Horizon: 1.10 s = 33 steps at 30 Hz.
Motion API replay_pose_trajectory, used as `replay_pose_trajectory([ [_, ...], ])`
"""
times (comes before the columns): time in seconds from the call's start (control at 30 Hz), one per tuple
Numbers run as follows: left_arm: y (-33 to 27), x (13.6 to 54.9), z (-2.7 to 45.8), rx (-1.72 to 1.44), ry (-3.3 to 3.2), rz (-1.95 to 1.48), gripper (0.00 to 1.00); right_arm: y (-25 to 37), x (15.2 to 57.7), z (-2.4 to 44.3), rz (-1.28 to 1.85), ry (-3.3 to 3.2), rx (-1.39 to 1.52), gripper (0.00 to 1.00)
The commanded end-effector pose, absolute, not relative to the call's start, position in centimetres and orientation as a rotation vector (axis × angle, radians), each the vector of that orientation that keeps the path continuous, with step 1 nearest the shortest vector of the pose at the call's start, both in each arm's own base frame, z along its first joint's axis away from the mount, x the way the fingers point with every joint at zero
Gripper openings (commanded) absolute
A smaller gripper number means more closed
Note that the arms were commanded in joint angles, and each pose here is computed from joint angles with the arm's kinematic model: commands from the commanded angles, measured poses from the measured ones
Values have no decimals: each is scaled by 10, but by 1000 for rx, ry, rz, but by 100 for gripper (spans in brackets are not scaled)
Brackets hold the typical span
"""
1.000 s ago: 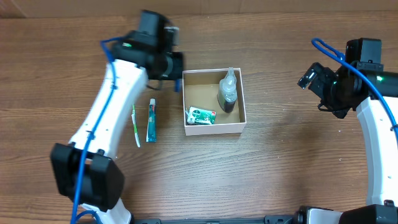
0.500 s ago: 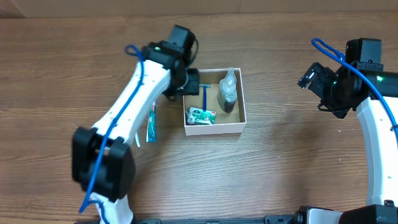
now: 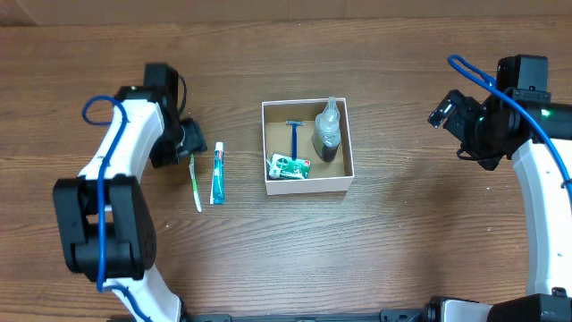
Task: Pack container
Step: 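Grasp the green toothbrush with the left gripper and drop it in box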
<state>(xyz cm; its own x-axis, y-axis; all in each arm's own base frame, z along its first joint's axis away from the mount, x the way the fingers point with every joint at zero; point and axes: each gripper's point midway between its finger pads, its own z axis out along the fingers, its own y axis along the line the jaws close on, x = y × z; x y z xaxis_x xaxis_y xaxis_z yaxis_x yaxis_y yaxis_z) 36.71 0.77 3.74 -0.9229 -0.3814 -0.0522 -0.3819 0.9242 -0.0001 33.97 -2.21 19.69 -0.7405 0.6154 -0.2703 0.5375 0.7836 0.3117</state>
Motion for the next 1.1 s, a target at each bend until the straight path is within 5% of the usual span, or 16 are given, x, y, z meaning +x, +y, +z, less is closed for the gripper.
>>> replay_pose_trajectory([
  [0.0,7,355,6,-521,3109,19,71,-24,341,199,297,2603,883,100],
  [0.17,7,352,-19,-519,3155,31,64,-24,341,199,297,2604,882,100],
  [0.27,7,352,-22,-518,3161,31,45,-24,341,199,297,2604,882,100],
  [0.3,7,352,-20,-517,3159,31,20,-24,341,199,297,2603,883,100],
  [0.33,7,351,-18,-518,3164,32,12,-24,341,199,297,2603,883,100],
  [0.43,7,349,-9,-520,3177,36,4,-24,341,199,297,2603,883,100],
  [0.77,-19,381,114,-392,2988,-34,4,-24,341,199,297,2604,882,100],
  [0.9,-85,395,187,-156,2783,-151,4,-24,341,199,297,2603,883,100],
  [1.07,-160,400,193,27,2686,-232,4,-24,341,199,297,2603,883,100],
])
